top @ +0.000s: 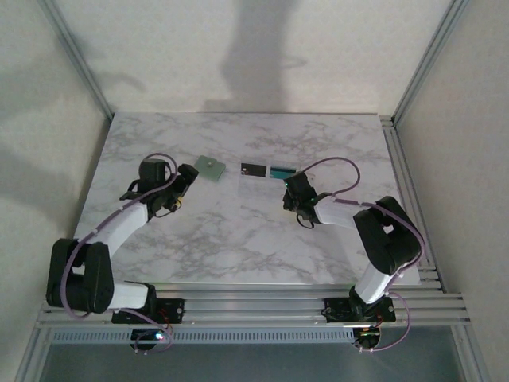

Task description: Put the credit cards into the card holder

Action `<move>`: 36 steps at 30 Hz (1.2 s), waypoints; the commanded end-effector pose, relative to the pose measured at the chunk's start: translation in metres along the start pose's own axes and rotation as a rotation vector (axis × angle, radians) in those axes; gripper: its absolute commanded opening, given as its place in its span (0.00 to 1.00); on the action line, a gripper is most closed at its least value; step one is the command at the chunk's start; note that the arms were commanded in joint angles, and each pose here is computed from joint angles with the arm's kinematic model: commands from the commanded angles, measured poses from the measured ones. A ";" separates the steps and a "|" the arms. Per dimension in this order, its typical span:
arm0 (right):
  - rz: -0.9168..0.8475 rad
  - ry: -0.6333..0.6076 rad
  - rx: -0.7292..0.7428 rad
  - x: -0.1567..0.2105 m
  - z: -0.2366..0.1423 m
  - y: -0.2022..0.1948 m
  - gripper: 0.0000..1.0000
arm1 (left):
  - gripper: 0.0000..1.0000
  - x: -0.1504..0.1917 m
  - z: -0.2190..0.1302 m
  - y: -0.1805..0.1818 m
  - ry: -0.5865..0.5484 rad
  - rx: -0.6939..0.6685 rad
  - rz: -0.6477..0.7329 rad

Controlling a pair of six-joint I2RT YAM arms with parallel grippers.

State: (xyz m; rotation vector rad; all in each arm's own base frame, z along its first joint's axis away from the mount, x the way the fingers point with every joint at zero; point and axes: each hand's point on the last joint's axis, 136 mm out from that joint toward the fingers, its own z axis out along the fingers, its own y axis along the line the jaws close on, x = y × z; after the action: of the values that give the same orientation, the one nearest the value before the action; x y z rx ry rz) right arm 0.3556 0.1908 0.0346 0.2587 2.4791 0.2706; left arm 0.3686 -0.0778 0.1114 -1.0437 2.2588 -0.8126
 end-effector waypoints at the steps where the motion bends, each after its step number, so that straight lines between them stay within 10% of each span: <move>1: 0.070 -0.035 0.038 -0.009 -0.001 -0.006 0.23 | 1.00 -0.001 0.012 -0.019 0.004 0.042 -0.014; 20: 0.565 -0.271 0.501 -0.006 -0.052 -0.061 0.19 | 1.00 0.003 0.057 -0.048 0.023 0.005 0.158; 36: 0.394 -0.118 0.298 0.006 -0.062 -0.004 0.67 | 1.00 0.012 0.084 -0.034 0.072 -0.008 0.173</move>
State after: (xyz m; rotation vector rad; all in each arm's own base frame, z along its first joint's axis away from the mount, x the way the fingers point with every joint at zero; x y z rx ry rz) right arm 0.3179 0.1779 0.0565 0.9804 2.2948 -0.0058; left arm 0.4273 -0.1230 0.0794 -0.8682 2.3684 -0.7685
